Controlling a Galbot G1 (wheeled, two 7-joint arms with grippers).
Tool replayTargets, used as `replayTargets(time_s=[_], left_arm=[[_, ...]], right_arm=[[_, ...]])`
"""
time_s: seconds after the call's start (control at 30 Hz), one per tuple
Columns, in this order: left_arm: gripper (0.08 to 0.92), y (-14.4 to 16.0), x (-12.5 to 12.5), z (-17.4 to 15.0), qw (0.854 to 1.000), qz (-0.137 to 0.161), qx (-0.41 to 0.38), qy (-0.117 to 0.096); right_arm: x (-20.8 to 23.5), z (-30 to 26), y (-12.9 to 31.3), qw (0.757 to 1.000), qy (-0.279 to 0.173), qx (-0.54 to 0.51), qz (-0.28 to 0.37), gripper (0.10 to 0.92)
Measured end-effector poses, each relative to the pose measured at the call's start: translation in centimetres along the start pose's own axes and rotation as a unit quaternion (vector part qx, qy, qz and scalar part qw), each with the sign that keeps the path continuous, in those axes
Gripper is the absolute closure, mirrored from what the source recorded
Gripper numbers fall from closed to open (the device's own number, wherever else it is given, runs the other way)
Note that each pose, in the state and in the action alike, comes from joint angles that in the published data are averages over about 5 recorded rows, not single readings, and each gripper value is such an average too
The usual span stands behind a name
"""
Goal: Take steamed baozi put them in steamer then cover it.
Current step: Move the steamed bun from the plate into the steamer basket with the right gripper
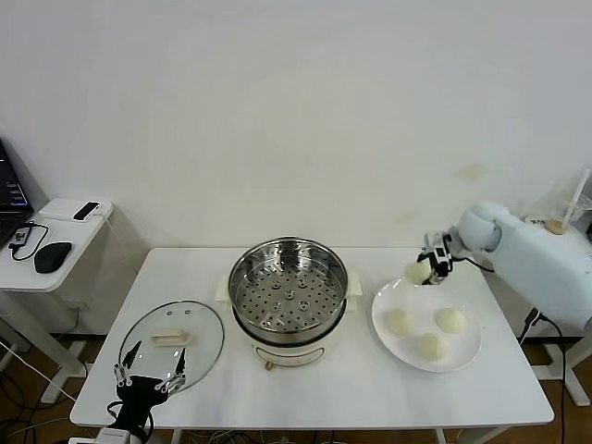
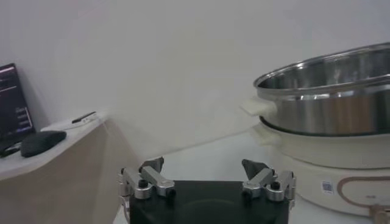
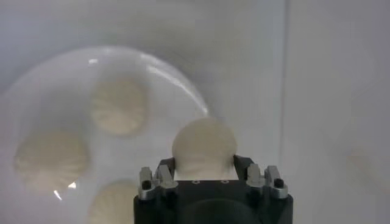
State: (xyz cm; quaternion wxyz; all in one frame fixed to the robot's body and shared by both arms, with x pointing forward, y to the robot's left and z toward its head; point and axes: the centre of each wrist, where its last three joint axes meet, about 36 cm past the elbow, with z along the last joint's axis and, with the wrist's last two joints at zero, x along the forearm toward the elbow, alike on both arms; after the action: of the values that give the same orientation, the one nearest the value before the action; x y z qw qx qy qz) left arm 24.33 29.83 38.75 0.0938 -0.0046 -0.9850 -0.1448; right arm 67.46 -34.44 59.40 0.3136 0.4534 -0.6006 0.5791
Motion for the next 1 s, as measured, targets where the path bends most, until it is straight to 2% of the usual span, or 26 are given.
replayTargets(time_s=[0.23,0.43,0.67,1.0], left_arm=[[0.177,0.3,0.0,-0.1,1.000,0.001,-0.003,-0.002],[0.177,0.6,0.0,-0.3,1.000,0.002,-0.005,-0.003],[0.177,0.9,0.3,0.0,1.000,0.002,-0.007,0.004],[0.177,1.3,0.7,0.2,1.000,-0.003,-0.010,0.009]], right_arm=[[2.8,-5.1,-2.4,0.998,-0.046,0.042,0.019,0.412],[3.5,-10.2,-3.6,0.992,-0.081,0.097,0.029,0.419],[1.5,-16.2,-3.8,0.976,-0.113,0.185,0.024,0.420],[-2.9,-22.8,-4.0,0.939,-0.140,0.314,0.013,0.420]])
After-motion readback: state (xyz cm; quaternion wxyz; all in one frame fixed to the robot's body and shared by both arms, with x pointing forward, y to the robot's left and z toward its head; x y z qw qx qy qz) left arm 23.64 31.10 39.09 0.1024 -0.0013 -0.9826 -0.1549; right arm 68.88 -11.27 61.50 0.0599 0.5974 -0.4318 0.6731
